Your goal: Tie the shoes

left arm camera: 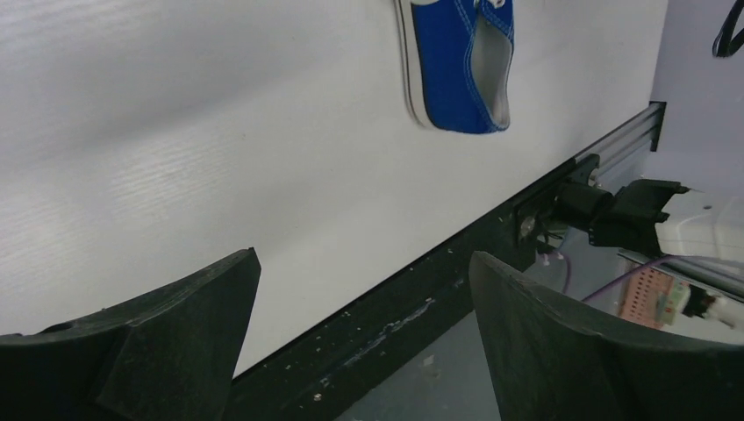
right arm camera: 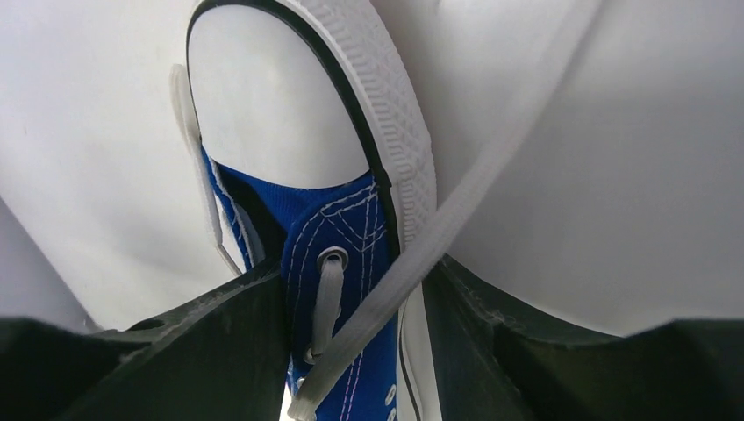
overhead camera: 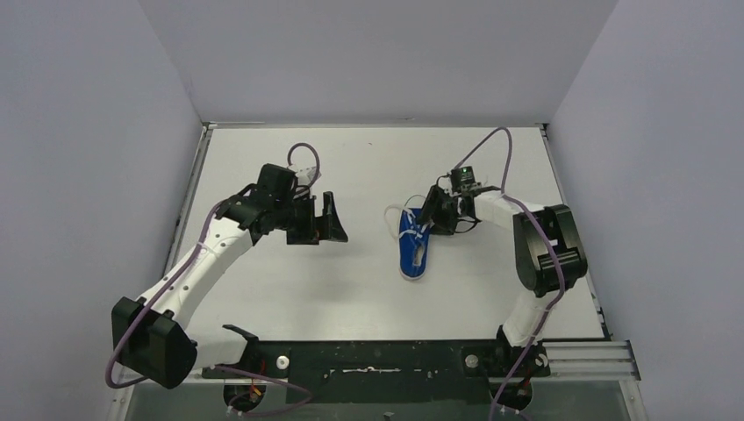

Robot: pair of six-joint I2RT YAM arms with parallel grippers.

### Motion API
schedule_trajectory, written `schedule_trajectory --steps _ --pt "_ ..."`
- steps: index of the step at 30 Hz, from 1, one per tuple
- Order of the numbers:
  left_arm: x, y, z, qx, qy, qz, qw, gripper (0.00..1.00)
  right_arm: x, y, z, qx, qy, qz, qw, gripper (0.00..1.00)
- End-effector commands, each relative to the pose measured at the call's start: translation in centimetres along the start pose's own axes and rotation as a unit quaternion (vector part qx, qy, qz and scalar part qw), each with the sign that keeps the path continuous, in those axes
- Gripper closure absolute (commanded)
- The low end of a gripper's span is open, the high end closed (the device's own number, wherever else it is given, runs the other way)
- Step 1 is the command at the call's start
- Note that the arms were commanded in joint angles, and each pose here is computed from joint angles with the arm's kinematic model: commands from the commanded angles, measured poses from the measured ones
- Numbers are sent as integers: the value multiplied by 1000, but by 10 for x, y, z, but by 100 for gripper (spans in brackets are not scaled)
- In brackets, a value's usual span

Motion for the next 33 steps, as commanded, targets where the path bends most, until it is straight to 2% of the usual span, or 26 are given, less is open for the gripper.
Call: schedule_trajectory --steps 1,5,8,10,12,17,20,24,33 --pt "-19 -19 7 45 18 70 996 12 15 10 46 -30 7 -20 999 48" --pt "-49 -22 3 96 21 96 991 18 23 21 80 -13 24 -35 999 43" --pt "-70 -24 -8 97 23 82 992 19 40 21 84 12 21 -26 999 29" --pt "-93 -21 -12 91 49 66 993 23 56 13 78 36 16 10 999 17" --pt "-111 -19 -17 72 66 41 994 25 67 5 69 52 20 29 998 12" --pt "-148 -7 -30 35 88 -14 995 31 81 -18 28 47 19 67 996 12" --pt "-163 0 -36 0 107 -48 993 35 74 -19 2 48 3 110 993 13" --pt "-177 6 -36 -64 143 -103 982 35 54 -15 -22 26 -6 154 988 18" --pt "-194 34 -27 -115 179 -172 962 40 10 -7 -46 6 -34 273 961 24"
Point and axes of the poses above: each gripper's point midway between its finger pads, its own x axis back along the fingers, its own y axis along the line the jaws close on, z = x × y, the point moved 4 cm from there along x, back along the fingers, and after that the axes turned 6 degrees about -x, right-handed, at the moved point
